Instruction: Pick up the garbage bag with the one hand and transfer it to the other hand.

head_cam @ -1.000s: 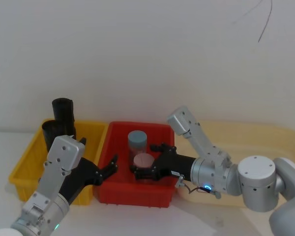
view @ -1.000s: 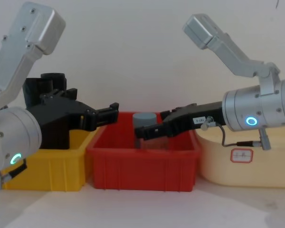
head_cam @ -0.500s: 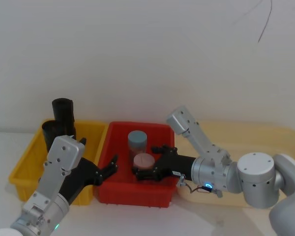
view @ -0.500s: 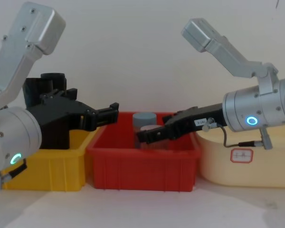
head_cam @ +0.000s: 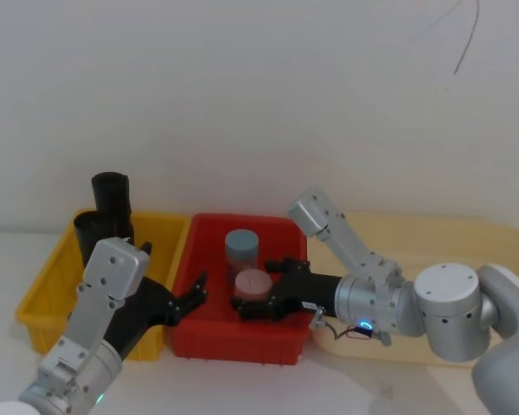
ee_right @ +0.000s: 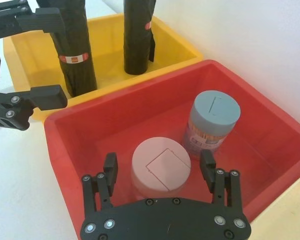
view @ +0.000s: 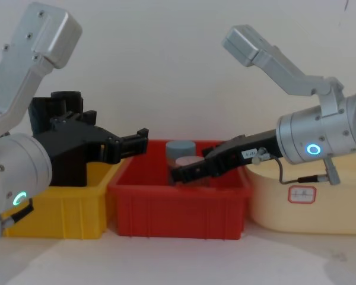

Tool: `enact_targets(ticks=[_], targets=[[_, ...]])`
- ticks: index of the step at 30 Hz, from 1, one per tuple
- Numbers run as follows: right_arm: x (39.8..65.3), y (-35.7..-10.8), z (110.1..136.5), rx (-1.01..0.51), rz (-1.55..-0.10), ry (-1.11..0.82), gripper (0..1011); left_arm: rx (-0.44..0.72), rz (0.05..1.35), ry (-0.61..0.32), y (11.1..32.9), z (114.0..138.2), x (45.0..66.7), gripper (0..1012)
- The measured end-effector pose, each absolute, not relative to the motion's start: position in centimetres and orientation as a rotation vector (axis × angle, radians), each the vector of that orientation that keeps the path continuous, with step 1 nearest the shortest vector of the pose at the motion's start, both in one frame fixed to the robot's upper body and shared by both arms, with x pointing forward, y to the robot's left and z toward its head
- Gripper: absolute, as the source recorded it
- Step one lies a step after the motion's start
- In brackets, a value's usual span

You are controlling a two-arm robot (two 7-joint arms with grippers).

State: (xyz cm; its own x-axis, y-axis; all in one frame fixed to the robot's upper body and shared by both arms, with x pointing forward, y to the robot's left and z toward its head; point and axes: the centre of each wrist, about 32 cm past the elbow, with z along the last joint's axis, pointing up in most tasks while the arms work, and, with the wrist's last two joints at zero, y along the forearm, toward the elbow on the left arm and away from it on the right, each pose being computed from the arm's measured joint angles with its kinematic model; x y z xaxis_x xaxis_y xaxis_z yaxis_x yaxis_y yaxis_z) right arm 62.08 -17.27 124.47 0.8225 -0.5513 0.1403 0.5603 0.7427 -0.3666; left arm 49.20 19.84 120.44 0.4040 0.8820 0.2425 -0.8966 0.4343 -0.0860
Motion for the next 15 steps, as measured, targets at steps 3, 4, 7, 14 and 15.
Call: enact_targets(ticks=[3, 4, 7, 14, 15], targets=[[62.1, -17.2, 124.52, -0.415, -0.606, -0.022, 1001, 0.061, 1.124, -0.268, 19.84, 120.44, 49.2, 1001], [62.1, -17.17, 124.54, -0.418, -0.604, -0.021, 1001, 0.061, 1.124, -0.268, 19.84, 120.44, 49.2, 1000], [62.12, -17.12, 124.57, -0.422, -0.602, -0.02, 1001, 0.061, 1.124, -0.268, 19.84, 120.44, 49.2, 1001], [62.14, -17.04, 124.63, -0.428, -0.601, -0.02, 1001, 0.061, 1.124, -0.268, 19.84, 120.44, 49.2, 1001], [62.14, -17.03, 124.63, -0.428, -0.601, -0.019, 997, 0.061, 1.124, -0.268, 19.84, 120.44, 49.2, 1000]])
